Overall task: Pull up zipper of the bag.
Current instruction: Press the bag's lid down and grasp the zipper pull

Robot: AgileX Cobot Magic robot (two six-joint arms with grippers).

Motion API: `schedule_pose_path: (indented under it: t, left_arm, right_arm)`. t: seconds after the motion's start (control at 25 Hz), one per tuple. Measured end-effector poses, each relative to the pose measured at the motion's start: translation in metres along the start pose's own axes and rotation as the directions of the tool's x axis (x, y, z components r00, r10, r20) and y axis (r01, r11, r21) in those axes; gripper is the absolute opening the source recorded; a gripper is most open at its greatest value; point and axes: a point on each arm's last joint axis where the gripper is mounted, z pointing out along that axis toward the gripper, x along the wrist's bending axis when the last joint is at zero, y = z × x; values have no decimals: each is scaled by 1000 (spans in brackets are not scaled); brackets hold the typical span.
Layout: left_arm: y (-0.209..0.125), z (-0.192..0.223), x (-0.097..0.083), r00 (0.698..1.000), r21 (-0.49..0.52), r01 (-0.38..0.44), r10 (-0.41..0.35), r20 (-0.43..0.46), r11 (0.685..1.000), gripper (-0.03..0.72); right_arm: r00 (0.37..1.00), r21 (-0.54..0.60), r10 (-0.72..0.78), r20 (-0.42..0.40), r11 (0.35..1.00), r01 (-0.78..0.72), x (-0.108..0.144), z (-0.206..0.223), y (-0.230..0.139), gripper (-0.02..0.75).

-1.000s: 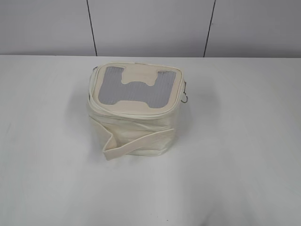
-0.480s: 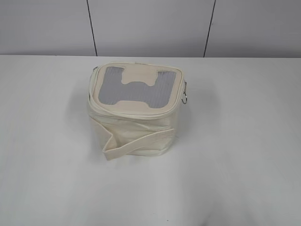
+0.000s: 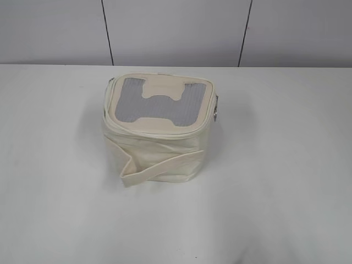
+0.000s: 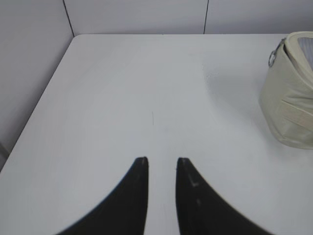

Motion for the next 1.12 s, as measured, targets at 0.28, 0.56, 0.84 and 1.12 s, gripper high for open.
schedule_pose_path:
  t: [0.28, 0.56, 0.84, 1.12]
  left_arm:
    - [0, 0, 0, 1000, 0, 0, 0, 0, 1000, 144]
    - [0, 0, -1, 1000, 0, 8, -8, 14, 1000, 144]
    - [0, 0, -1, 1000, 0, 9, -9, 15, 1000, 144]
    - [0, 0, -1, 1000, 0, 9, -9, 15, 1000, 144]
  right_arm:
    - [999, 3, 7, -36, 1000, -7, 3, 0, 0, 379]
    - [924, 60, -67, -376, 994, 96, 31, 52, 58, 379]
    - [798, 98, -141, -585, 965, 242, 41, 175, 137, 379]
    - [634, 49, -241, -735, 913, 405, 98, 302, 181, 379]
